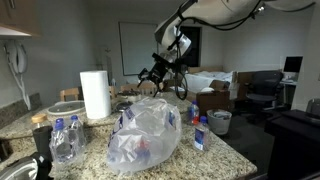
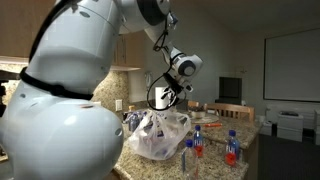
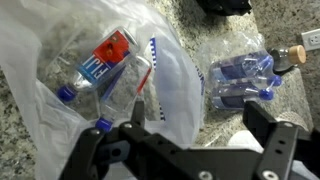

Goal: Place five empty water bottles inside the clear plastic bag

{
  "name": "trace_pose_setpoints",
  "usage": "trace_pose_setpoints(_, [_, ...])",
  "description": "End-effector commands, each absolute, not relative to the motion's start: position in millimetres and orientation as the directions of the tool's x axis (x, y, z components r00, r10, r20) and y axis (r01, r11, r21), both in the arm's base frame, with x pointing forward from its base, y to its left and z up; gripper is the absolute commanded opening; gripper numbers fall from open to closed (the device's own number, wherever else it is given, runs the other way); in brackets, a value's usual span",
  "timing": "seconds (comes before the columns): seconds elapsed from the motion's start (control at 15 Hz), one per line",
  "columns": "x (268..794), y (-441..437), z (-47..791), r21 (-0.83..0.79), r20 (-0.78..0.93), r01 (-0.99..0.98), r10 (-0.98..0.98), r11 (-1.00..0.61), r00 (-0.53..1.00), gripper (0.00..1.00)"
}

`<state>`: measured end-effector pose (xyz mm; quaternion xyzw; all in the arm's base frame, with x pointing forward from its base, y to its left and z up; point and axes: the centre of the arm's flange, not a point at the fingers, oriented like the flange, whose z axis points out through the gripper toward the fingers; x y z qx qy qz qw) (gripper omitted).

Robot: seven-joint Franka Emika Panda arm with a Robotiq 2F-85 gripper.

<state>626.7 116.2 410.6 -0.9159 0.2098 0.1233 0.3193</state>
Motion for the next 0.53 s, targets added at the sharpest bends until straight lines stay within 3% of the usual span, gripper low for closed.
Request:
trace_pose_setpoints(0.0, [580,81,445,-0.572,-0.244,-0.435,-0.363,-0.695,0.9,1.0])
trace_pose_setpoints(0.47, [587,-12,478,-0.526,-0.087,-0.436,-0.464,-0.73,0.882,1.0])
